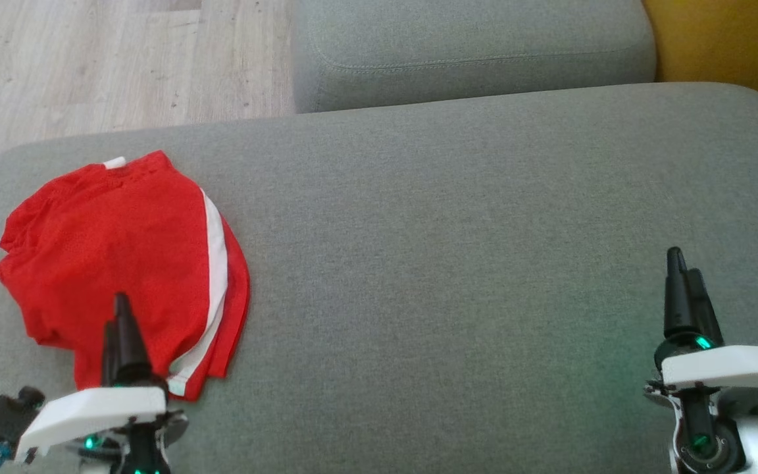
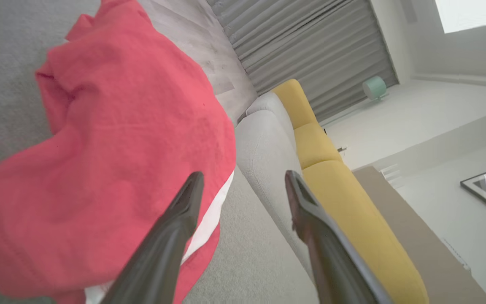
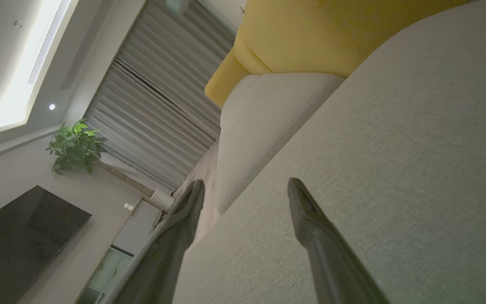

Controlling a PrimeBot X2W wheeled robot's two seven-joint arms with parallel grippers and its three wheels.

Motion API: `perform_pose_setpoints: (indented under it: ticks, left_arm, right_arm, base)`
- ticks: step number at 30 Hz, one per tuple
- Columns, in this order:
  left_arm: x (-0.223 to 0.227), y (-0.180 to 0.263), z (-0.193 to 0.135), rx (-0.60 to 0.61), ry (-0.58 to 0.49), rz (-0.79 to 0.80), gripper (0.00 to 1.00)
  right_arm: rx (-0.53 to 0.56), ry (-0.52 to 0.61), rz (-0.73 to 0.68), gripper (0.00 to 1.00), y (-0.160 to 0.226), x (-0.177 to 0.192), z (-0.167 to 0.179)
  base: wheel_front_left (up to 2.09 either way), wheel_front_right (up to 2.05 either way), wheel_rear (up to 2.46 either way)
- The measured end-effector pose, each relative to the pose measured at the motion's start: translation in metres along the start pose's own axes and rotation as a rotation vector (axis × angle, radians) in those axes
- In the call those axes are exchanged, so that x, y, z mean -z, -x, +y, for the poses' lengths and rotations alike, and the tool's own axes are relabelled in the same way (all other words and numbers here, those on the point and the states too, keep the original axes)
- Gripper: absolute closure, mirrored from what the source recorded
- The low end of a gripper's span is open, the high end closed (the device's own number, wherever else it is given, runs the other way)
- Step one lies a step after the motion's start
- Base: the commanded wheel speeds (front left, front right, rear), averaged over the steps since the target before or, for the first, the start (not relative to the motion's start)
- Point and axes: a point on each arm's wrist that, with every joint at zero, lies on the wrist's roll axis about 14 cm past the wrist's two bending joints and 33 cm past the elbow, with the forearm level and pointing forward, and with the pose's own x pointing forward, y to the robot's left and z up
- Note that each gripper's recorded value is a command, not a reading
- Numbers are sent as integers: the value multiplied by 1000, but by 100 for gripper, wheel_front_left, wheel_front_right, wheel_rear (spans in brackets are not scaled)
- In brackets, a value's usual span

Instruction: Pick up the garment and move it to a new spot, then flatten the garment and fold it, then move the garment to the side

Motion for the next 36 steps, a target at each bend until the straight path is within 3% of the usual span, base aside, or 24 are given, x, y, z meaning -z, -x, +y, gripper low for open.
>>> perform_pose_setpoints:
  ticks: [17, 36]
  left_arm:
    - [32, 1, -17, 67, -394, 74, 0]
    - [59, -3, -26, 145, -689, 126, 0]
  right_arm:
    - [-71, 301, 18, 0, -1, 12, 19]
    - [-149, 594, 36, 0, -4, 27, 34]
  base:
    - [0, 0, 0]
    - [0, 0, 0]
